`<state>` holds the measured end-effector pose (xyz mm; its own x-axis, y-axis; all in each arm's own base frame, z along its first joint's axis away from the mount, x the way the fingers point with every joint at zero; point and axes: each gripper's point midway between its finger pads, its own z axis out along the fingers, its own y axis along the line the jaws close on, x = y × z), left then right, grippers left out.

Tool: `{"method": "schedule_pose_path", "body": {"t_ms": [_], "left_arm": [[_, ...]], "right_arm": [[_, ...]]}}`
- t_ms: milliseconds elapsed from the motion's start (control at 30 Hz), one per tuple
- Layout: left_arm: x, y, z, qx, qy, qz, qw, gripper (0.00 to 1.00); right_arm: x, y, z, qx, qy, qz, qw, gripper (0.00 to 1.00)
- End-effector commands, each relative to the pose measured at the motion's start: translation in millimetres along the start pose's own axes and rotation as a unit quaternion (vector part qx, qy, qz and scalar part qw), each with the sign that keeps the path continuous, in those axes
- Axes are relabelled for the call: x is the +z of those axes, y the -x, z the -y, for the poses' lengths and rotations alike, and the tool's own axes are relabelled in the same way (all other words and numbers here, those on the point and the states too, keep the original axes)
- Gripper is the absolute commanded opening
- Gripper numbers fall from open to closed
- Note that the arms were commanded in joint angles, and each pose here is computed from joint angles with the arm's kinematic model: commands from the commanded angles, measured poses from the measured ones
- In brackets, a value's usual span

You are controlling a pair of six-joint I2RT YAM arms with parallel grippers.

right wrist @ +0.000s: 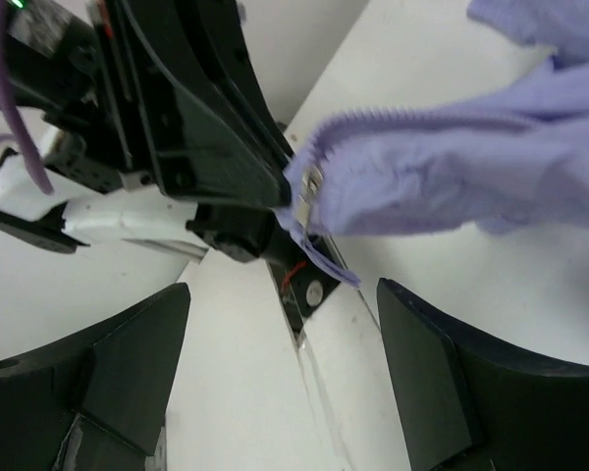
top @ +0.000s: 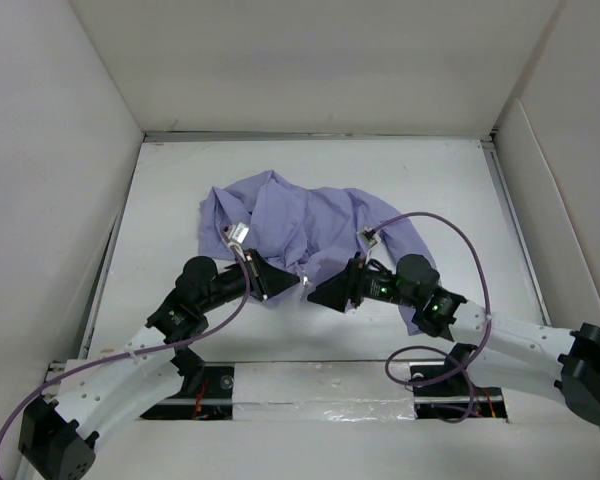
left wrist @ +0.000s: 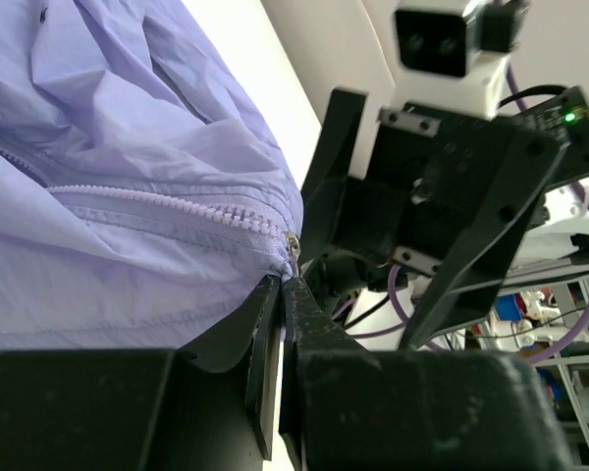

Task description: Zip up the jacket

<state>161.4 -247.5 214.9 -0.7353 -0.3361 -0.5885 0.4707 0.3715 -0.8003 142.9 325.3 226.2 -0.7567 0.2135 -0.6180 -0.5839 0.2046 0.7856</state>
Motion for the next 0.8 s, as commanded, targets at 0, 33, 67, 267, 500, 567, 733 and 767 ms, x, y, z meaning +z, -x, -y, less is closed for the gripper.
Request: {"method": "schedule_pose_path", "body": {"t_ms": [0,33,67,267,500,567,733,767], "left_arm": [[-2,7,22,0.021,-0.039,0.002,0.999,0.0],[-2,8,24,0.021,-0.042,0.003,0.999,0.0],[-2,8,25,0.021,-0.043,0.004,0.999,0.0],[-3,5,26,0.018,-0.05,-0.002,0.999,0.0],[-5,5,28,0.021,-0.054,-0.002,0.998,0.0],[-5,3,28,0.021,-0.054,-0.005,0.998,0.0],[-4,2,28,0.02,-0.058,-0.009,0.998,0.0],[-5,2,29,0.019,-0.058,-0.009,0.998,0.0]], "right_arm": [[-4,-14,7,0.011,-0.01,-0.014,1.0,0.83],[-3,-15,1,0.01,0.003,-0.012,1.0,0.82],[-1,-16,-3,0.01,0.014,-0.014,1.0,0.8],[10,-13,-4,-0.005,0.017,-0.005,1.0,0.76],[13,-5,11,-0.029,-0.02,0.016,0.999,0.76],[14,-2,13,-0.038,-0.026,0.023,0.999,0.76],[21,4,14,-0.051,-0.028,0.029,0.998,0.73],[23,5,13,-0.053,-0.025,0.027,0.998,0.72]]}}
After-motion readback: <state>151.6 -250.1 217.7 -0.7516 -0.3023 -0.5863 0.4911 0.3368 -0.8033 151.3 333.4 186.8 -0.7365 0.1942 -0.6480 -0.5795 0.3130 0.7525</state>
